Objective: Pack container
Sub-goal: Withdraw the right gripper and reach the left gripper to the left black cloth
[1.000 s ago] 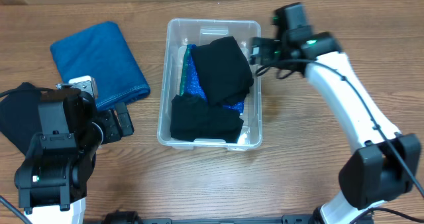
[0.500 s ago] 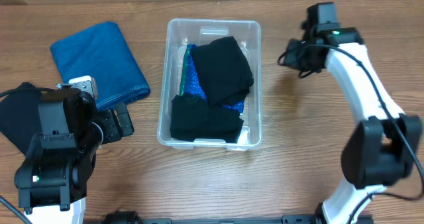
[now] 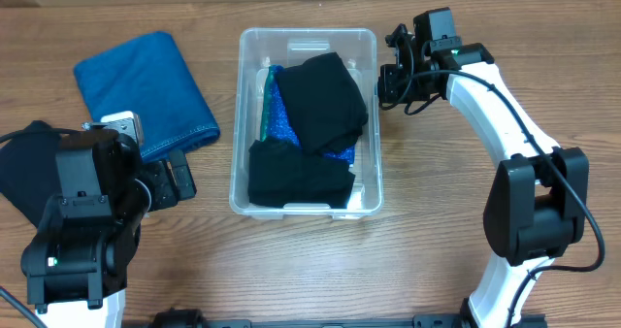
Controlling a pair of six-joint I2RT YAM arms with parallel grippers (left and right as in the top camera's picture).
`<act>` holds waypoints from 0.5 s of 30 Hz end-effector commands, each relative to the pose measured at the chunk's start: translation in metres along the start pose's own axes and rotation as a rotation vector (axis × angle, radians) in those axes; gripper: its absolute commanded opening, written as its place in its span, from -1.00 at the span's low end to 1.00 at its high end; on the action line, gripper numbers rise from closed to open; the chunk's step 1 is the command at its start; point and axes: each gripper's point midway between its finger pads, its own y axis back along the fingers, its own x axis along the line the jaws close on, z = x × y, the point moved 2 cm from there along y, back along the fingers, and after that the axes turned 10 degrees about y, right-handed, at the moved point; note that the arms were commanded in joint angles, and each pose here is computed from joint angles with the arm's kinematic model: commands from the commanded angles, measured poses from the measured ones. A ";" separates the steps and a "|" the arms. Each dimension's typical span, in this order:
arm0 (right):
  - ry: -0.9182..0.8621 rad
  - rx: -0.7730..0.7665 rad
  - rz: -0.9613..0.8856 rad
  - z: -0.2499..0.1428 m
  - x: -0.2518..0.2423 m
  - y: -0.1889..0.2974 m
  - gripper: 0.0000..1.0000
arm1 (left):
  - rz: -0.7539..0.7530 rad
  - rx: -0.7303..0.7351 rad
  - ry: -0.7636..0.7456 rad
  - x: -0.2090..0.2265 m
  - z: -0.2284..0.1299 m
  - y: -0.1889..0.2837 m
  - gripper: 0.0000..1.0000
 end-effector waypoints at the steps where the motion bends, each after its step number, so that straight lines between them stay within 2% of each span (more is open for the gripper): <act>1: 0.061 -0.055 0.057 0.015 0.015 0.012 -0.91 | -0.001 -0.030 -0.025 -0.002 0.008 0.007 1.00; 2: 0.057 -0.059 0.051 0.016 0.013 0.014 -0.78 | -0.001 -0.030 -0.025 -0.002 0.008 0.007 1.00; 3: 0.046 -0.067 0.038 0.017 0.008 0.018 -0.42 | -0.001 -0.029 -0.025 -0.002 0.007 0.007 1.00; 4: -0.017 -0.075 -0.022 0.018 -0.006 0.026 0.03 | -0.001 -0.028 -0.025 -0.002 0.007 0.007 1.00; 5: -0.089 -0.079 -0.098 0.017 -0.023 0.037 0.33 | 0.000 -0.028 -0.025 -0.002 0.007 0.007 1.00; 6: -0.140 -0.080 -0.155 0.015 -0.035 0.048 0.59 | -0.001 -0.030 -0.025 -0.002 0.007 0.007 1.00; 8: -0.210 -0.073 -0.246 0.008 -0.054 0.073 0.96 | 0.013 -0.040 -0.024 0.001 0.009 0.009 1.00; 12: -0.295 -0.050 -0.367 -0.017 -0.078 0.125 1.00 | 0.107 -0.128 0.017 0.018 0.030 0.025 1.00; 15: -0.352 -0.002 -0.383 -0.040 -0.079 0.150 1.00 | 0.177 -0.188 0.135 0.046 0.061 0.035 1.00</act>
